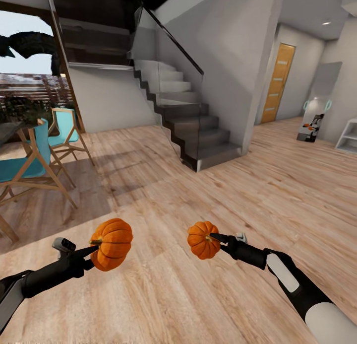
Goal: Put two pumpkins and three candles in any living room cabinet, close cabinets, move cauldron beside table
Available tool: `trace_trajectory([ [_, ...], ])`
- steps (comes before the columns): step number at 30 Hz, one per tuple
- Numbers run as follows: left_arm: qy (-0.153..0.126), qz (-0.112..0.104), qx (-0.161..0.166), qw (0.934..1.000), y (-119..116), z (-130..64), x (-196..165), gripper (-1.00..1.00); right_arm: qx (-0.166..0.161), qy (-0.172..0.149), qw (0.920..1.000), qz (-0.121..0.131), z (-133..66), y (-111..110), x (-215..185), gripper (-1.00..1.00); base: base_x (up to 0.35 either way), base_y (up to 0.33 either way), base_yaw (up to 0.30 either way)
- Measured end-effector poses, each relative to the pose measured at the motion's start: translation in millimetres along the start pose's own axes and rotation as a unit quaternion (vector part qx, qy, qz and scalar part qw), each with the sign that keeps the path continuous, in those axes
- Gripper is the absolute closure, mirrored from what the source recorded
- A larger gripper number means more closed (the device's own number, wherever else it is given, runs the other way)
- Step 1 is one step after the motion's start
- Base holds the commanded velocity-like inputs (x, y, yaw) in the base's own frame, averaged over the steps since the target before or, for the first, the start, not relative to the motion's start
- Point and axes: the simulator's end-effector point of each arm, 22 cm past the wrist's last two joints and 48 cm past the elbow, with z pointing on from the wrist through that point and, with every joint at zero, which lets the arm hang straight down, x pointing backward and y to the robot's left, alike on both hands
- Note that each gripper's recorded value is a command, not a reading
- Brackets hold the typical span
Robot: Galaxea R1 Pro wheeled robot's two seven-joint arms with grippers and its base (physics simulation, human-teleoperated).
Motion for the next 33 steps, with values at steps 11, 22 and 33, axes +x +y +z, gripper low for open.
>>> trace_trajectory([
  [11, 0.0, -0.008, -0.004, 1.0, -13.8, 4.6, -12.5, 1.0, 0.006, 0.006, 1.0, 0.005, 0.0, 13.3, -8.5, 1.0, 0.0, 0.0, 0.193],
  [22, -0.005, -0.021, -0.008, 0.9997, -11.8, 3.6, -17.0, 1.0, 0.025, 0.025, 0.9994, 0.004, 4.5, 7.6, 0.8, 1.0, 0.0, 0.0, 0.193],
  [33, -0.012, -0.025, -0.012, 0.9996, -26.6, 5.4, -32.8, 1.0, 0.041, 0.041, 0.9983, -0.004, 3.3, 15.2, -2.2, 1.0, 0.0, 0.0, 0.168],
])
